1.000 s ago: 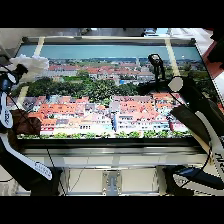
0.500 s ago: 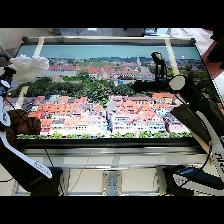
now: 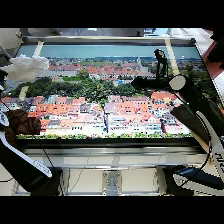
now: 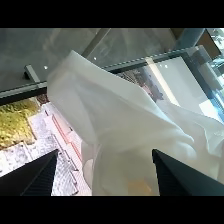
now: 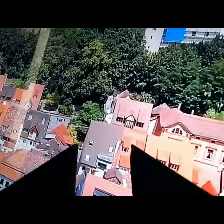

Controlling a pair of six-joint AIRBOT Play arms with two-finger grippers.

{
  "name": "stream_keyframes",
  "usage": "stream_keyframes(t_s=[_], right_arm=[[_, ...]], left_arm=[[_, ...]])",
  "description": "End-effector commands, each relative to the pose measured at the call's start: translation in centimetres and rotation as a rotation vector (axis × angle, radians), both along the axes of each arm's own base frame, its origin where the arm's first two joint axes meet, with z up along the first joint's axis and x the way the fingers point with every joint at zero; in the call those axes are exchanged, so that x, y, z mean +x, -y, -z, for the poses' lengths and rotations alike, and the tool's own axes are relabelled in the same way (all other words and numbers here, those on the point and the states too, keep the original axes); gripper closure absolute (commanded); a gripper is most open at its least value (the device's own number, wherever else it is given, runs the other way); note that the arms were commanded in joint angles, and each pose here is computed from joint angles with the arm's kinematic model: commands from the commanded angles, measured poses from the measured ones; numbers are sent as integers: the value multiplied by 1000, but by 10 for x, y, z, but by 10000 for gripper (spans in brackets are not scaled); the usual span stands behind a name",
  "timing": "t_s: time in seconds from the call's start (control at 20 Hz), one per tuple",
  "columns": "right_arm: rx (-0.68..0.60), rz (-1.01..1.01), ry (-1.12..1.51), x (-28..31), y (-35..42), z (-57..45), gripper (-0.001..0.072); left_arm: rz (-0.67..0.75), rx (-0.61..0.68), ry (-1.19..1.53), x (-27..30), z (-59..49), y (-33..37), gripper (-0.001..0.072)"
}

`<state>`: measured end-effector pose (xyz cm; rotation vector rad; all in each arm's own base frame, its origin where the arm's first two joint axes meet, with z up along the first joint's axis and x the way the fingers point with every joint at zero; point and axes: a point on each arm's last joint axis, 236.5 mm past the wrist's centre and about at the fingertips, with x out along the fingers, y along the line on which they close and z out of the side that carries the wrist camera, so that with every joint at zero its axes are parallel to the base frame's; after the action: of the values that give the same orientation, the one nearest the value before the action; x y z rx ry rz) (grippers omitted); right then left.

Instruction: Fold the shirts.

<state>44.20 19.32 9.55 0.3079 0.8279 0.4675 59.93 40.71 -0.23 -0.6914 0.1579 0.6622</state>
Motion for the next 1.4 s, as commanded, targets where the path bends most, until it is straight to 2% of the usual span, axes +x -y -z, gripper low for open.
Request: stream_keyframes(t_s=[0.0, 0.2, 0.25, 0.3, 0.35, 0.4, 0.45, 0.55, 0.7, 0.9, 1.05, 1.15, 1.25, 1.35], right_arm=[[31, 15, 4, 2, -3, -4, 339], [93, 21, -10, 1, -11, -10, 338], [116, 24, -15, 1, -13, -13, 338], [136, 25, -21, 0, -16, -15, 338], [156, 27, -26, 0, -18, -17, 339], [167, 28, -28, 0, -20, -18, 338], [176, 29, -31, -1, -21, -19, 339], [178, 29, -31, -1, -21, -19, 339], [178, 32, -27, 0, -21, -20, 339], [178, 32, -27, 0, -21, -20, 339], [159, 47, 3, 7, -16, -21, 339], [134, 58, 30, 11, -10, -21, 339], [80, 57, 49, 14, -2, -17, 339], [-1, 47, 70, 16, 8, -10, 339]], left_arm=[[39, -28, -32, 19, 16, 7, 10], [69, -42, -48, 34, 37, 24, 24], [74, -50, -61, 34, 44, 27, 66], [79, -61, -77, 34, 53, 30, 149], [85, -76, -96, 33, 62, 33, 268], [90, -87, -113, 33, 69, 36, 519], [98, -87, -128, 32, 74, 38, 701], [111, -72, -134, 34, 72, 40, 697], [143, -155, -161, 33, 76, 57, 698], [340, -200, -181, 46, 50, 116, 698], [636, -194, -132, 67, 2, 211, 699], [857, -222, -95, 71, -33, 298, 699], [1099, -269, -112, 56, -55, 399, 699], [1368, -323, -189, 18, -61, 506, 699]])
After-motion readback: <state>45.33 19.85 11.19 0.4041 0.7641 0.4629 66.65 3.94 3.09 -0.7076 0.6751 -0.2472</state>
